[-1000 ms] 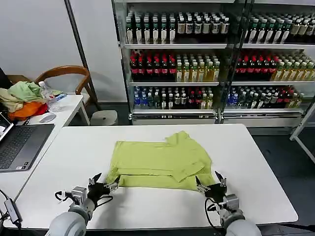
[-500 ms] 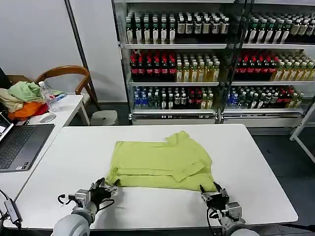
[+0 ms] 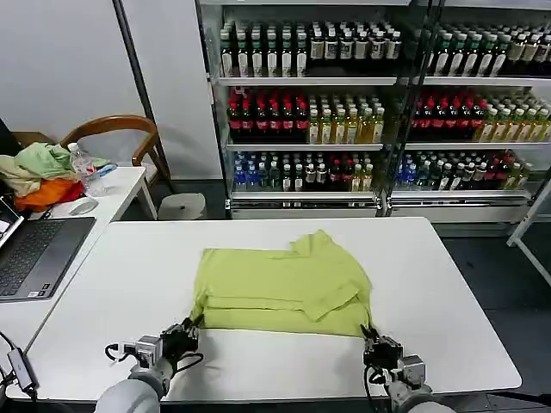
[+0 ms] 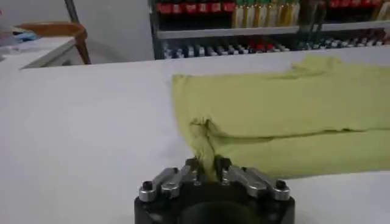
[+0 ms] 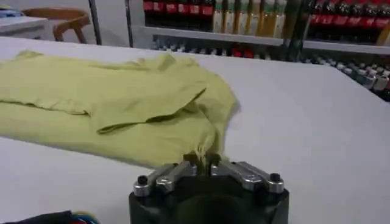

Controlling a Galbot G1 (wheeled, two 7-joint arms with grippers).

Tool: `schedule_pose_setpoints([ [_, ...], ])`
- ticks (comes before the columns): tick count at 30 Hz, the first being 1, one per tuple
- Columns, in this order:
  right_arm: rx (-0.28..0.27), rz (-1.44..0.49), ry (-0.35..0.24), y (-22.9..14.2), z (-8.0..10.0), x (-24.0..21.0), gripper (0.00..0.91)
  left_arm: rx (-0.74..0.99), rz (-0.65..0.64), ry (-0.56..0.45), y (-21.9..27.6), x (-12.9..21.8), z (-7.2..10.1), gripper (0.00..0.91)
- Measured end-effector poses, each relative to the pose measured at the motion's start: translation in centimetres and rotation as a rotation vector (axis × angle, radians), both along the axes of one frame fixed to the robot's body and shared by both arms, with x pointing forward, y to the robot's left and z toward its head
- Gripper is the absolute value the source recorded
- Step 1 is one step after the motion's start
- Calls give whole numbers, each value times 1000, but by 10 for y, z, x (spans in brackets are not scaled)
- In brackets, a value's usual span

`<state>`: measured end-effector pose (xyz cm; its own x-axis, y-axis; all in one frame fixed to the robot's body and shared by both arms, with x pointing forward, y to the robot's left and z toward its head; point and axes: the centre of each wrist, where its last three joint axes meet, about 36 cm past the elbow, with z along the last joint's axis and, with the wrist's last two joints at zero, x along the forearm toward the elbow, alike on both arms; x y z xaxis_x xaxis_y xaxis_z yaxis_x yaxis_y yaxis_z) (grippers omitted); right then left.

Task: Fold and organize the clothes.

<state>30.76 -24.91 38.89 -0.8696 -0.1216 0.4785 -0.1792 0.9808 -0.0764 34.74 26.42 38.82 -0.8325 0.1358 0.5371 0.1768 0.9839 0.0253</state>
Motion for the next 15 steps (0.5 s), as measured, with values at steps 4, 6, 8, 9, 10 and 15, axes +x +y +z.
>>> schedule_pose_setpoints([
  [4, -5, 10, -7, 0, 6, -13, 0, 1, -15, -6, -1, -12, 5, 20],
  [6, -11, 16, -10, 1, 9, -21, 0, 2, -26, -15, 0, -19, 9, 20],
  [8, -15, 22, -12, 3, 11, -30, 0, 4, -34, -17, 2, -26, 12, 20],
  [9, -18, 23, -14, 3, 13, -35, 0, 4, -35, -17, 3, -29, 14, 20],
  [10, -20, 24, -14, 4, 14, -39, 0, 5, -37, -17, 4, -33, 15, 30],
  [15, -21, 34, -8, 10, 18, -63, 0, 4, -46, -10, 11, -52, 23, 30],
])
